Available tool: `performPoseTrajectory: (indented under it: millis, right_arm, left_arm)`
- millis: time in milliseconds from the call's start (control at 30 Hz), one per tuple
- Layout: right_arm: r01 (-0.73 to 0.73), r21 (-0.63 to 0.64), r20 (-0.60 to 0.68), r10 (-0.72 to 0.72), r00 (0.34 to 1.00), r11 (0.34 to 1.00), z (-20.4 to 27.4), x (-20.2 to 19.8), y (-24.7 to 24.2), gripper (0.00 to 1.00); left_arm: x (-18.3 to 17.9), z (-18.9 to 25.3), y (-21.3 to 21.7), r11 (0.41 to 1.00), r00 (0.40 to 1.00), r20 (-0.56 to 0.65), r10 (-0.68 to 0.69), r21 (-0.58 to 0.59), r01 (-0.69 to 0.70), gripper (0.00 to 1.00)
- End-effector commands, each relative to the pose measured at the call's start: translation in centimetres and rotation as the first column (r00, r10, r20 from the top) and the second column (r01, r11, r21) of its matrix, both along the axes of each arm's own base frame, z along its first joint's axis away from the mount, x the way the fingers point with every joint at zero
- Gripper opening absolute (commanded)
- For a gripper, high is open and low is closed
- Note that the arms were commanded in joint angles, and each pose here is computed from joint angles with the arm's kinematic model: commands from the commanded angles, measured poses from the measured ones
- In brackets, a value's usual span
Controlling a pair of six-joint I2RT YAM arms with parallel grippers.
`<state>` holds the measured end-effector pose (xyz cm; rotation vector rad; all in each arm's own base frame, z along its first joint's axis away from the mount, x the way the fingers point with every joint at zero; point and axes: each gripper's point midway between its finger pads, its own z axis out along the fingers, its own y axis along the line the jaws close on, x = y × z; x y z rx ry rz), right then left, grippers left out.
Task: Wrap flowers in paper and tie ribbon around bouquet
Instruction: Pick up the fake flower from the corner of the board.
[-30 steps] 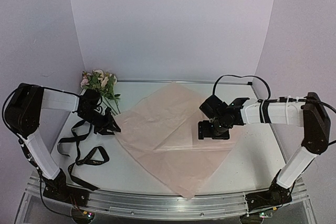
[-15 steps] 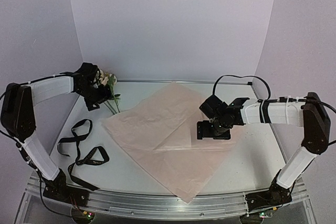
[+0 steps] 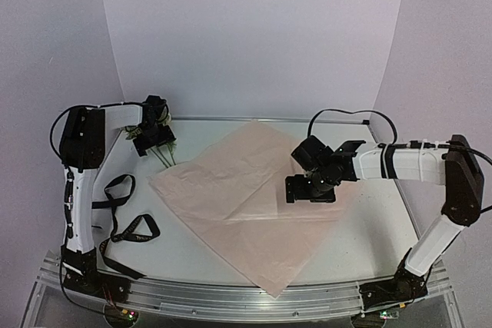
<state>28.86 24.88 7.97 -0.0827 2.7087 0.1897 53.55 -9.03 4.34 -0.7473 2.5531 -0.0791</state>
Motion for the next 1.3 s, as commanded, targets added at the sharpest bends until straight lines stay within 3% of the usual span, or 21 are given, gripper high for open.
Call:
performPoseTrajectory:
  millis: [0,167,400,767,867,1067,1167,1267]
  right_arm:
    - [-0.016,0.025,0.068,0.014,0.998,1.0,2.3,0.5,-0.1,0.91]
    - [-0.019,0.025,0.077,0.017,0.997,1.0,2.4,0.5,-0.2,0.91]
    - [-0.022,0.035,0.081,0.02,0.997,0.999,2.5,0.5,-0.1,0.91]
    - [-0.027,0.059,0.08,0.022,0.997,0.998,2.8,0.6,0.4,0.91]
    - [-0.029,0.063,0.085,0.023,0.996,0.998,3.0,0.6,0.4,0.91]
    - [-0.04,0.069,0.084,0.034,0.996,0.997,3.1,0.5,0.6,0.91]
    - [-0.046,0.065,0.085,0.04,0.996,0.997,3.1,0.6,0.6,0.92]
    - [-0.047,0.061,0.083,0.042,0.996,0.997,3.0,0.6,0.7,0.92]
  left_arm:
    - [1.7,-0.5,-0.3,0.999,1.0,0.012,0.017,-0.035,-0.017,1.0]
    - [1.8,-2.3,0.0,1.0,1.0,-0.015,0.024,-0.015,-0.024,0.97]
    - [1.9,-3.9,0.8,0.998,0.999,-0.053,0.014,0.054,-0.011,0.83]
    - [2.2,-4.9,2.2,0.985,0.996,-0.092,-0.008,0.168,0.024,0.39]
    - [2.4,-3.7,2.4,0.982,0.997,-0.071,-0.025,0.184,0.038,0.34]
    - [1.4,0.3,2.0,0.993,0.999,0.036,-0.014,0.12,0.01,0.47]
    - [1.3,3.0,1.7,0.997,0.994,0.105,0.013,0.075,-0.021,0.64]
    - [1.4,3.8,1.0,0.999,0.99,0.139,0.031,0.016,-0.033,0.75]
